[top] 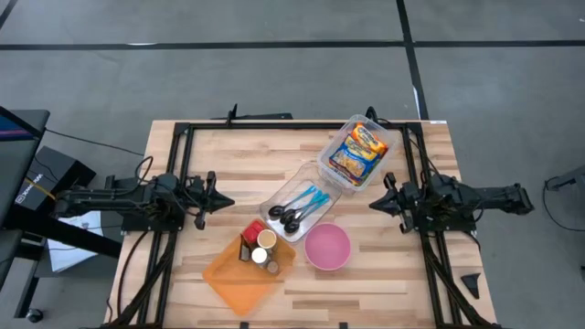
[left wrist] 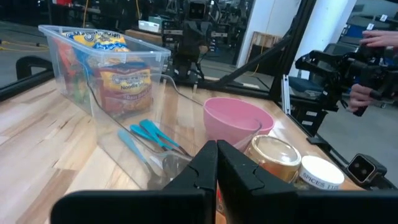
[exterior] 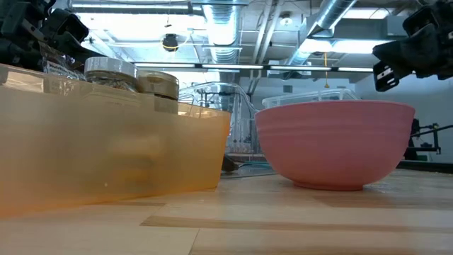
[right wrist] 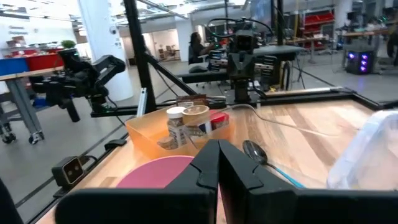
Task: Pick & Place Food Item
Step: Return to Home Position
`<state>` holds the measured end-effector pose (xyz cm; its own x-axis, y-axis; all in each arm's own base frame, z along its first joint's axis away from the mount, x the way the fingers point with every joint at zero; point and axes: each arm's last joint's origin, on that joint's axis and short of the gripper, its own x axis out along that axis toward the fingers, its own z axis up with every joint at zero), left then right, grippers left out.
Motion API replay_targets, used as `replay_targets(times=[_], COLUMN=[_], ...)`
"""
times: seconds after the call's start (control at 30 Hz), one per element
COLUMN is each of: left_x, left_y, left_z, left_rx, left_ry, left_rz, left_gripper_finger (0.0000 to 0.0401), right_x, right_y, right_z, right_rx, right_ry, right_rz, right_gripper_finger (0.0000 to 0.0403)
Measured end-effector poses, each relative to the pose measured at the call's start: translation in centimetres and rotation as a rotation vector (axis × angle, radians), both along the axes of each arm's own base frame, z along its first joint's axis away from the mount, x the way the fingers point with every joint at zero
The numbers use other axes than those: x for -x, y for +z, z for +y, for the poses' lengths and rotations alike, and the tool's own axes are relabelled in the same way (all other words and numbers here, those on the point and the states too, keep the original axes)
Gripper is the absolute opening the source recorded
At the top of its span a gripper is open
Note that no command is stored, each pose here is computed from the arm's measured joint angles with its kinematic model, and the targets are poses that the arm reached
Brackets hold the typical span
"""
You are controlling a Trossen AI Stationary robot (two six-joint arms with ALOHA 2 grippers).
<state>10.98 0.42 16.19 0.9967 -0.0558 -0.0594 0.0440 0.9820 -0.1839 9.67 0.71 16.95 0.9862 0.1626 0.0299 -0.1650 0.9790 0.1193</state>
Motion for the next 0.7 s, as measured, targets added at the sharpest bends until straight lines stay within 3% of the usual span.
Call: replay_targets(times=[0.7], left_x=[0.0], left_y=[0.0], left_z=[0.0], left_rx=[0.0], left_ry=[0.0], left_rz=[0.0], left_gripper_finger=[0.0003], right_x=[-0.07], right_y=[-0.13], right_z=[-0.05], right_rx=[-0.017], right_ry=[-0.026], right_rz=[0.017], right_gripper_finger=[0.0])
